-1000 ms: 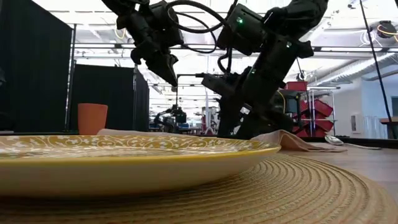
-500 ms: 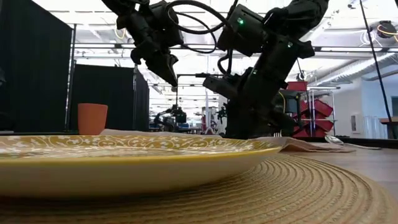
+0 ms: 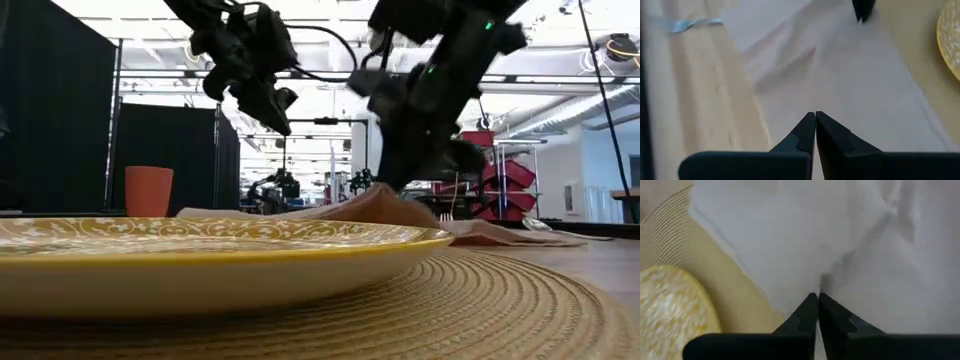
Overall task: Set table place
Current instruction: Fold the light orange napkin on the table
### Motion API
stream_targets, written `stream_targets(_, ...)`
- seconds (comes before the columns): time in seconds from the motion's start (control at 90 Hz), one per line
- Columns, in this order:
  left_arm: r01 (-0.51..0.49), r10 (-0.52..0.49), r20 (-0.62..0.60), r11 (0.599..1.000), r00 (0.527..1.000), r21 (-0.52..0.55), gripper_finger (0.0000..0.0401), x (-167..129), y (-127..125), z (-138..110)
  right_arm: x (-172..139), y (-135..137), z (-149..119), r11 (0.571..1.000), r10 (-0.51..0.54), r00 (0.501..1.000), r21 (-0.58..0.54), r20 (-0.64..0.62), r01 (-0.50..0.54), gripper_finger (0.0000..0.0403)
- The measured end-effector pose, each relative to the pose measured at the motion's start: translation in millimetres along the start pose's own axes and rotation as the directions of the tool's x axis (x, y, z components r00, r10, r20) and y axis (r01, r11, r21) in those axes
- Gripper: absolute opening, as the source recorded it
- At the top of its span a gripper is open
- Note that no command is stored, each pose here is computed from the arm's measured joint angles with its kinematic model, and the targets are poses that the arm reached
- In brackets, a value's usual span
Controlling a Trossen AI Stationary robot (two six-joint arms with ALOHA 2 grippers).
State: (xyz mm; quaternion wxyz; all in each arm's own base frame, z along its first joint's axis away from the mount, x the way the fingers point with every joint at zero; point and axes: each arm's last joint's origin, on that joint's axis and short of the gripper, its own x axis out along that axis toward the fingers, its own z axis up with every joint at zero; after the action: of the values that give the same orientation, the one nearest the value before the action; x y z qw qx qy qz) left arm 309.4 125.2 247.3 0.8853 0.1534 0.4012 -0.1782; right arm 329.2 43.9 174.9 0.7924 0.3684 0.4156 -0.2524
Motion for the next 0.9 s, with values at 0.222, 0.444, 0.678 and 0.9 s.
stream_targets(0.222,0.048,-0.05,0.009,0.984,0.999,0.171,0.0,52,-9,11,-2,6,-11,1.0,0.029,0.998,-0.007,-0.049,-0.029,0.0)
stream_targets(0.444,-0.023,0.038,-0.038,0.936,0.999,0.35,0.0,97,-18,24,-3,9,-16,0.999,0.037,0.998,-0.005,-0.058,-0.038,0.0)
stream_targets(0.678,-0.068,0.077,-0.006,0.905,0.997,0.419,0.0,106,-4,42,-2,9,-17,0.999,0.043,0.996,0.0,-0.074,-0.043,0.0)
stream_targets(0.9,-0.097,0.099,0.025,0.842,0.995,0.531,0.0,102,1,54,0,9,-17,0.999,0.045,0.995,0.008,-0.087,-0.044,0.0)
